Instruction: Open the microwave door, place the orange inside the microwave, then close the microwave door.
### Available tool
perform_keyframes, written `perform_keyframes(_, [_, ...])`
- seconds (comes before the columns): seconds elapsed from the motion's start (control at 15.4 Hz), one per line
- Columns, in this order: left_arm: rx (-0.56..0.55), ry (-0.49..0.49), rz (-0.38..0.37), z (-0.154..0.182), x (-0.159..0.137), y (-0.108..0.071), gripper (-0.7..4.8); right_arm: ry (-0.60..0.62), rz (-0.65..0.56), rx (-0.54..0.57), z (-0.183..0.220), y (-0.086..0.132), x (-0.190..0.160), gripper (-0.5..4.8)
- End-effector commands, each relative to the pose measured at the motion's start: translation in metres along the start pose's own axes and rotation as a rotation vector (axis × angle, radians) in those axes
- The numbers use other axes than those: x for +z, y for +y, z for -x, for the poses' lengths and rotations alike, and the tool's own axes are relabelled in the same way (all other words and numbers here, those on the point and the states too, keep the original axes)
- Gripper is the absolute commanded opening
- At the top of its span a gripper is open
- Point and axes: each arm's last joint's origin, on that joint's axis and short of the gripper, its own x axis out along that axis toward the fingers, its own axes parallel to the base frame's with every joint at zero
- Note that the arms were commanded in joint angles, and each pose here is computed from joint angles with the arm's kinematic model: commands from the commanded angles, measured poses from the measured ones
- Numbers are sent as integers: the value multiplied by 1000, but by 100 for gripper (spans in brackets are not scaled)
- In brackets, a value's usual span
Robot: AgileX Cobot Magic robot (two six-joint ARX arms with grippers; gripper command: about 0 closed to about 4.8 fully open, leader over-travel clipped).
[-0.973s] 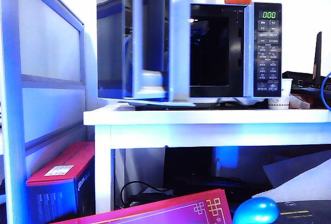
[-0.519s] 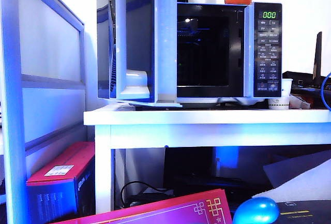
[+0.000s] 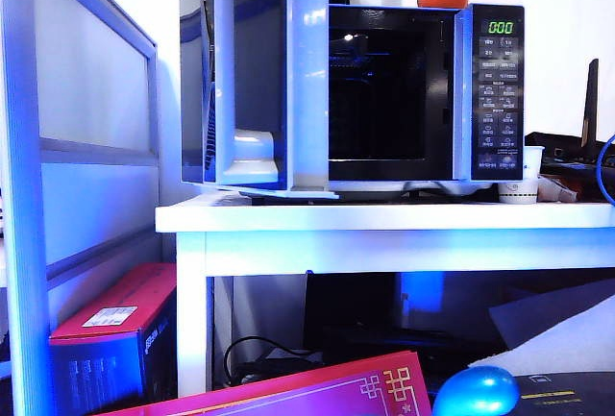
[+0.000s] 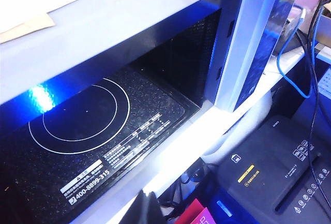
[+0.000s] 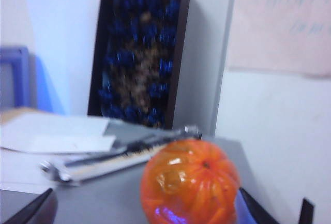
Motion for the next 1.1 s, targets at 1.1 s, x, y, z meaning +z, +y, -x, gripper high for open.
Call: perform_keyframes(1.1, [-14,79,22,-5,-10,0,-3,36,85,-60,-80,-19,-22,479])
